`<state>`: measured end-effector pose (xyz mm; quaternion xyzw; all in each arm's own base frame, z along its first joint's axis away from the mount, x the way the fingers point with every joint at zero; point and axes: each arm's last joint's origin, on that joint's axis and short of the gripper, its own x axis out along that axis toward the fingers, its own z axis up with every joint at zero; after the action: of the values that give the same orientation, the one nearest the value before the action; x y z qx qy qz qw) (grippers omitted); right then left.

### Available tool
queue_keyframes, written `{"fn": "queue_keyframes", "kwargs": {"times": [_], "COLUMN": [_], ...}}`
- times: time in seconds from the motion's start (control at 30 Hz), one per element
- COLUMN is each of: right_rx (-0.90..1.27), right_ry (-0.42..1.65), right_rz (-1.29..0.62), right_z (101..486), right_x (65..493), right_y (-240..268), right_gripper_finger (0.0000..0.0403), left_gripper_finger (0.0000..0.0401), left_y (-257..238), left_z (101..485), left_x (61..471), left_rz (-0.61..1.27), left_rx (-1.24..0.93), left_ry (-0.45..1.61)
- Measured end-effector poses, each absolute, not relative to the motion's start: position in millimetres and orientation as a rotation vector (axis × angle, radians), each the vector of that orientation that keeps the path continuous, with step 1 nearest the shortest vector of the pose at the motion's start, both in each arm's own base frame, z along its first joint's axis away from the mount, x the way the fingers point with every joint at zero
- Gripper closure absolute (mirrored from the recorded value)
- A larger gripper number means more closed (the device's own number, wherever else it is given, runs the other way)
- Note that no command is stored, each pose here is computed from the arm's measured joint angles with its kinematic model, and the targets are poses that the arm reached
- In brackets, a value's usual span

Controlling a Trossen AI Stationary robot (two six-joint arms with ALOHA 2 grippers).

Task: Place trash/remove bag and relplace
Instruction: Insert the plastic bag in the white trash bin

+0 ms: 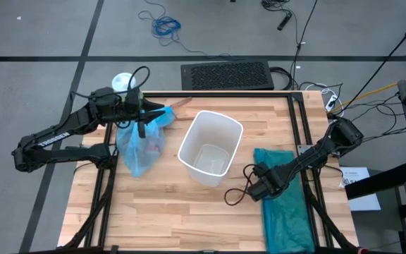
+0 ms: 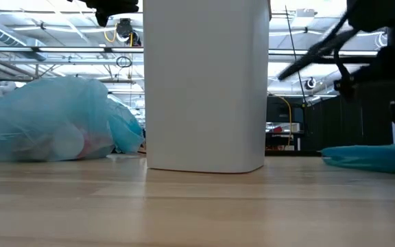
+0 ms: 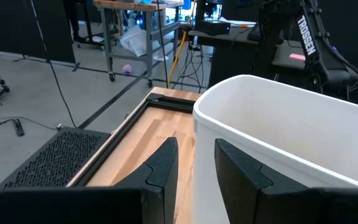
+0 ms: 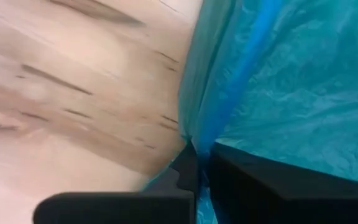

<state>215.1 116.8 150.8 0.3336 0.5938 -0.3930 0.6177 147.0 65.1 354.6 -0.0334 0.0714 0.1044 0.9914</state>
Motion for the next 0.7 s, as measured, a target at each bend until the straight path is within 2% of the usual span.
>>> {"fn": "queue_keyframes", "kwargs": {"times": [0.23, 0.53, 0.7], "right_rx": [0.757, 0.687, 0.695], "right_ry": [1.364, 1.347, 1.313], "right_rz": [-0.897, -0.977, -0.988], "right_z": [160.7, 161.5, 161.5], "right_x": [219.8, 215.3, 219.2], "right_y": [119.2, 112.3, 107.6], "right_gripper_finger": [0.0353, 0.0236, 0.0197], "left_gripper_finger": [0.0299, 0.0299, 0.0299], "left_y": [65.1, 65.2, 65.2], "left_z": [354.5, 354.4, 354.3], "left_x": [147.0, 147.1, 147.3], "left_rz": [0.209, 0.21, 0.209], "left_rx": [-0.068, -0.069, -0.071], "left_ry": [0.144, 0.145, 0.145]}}
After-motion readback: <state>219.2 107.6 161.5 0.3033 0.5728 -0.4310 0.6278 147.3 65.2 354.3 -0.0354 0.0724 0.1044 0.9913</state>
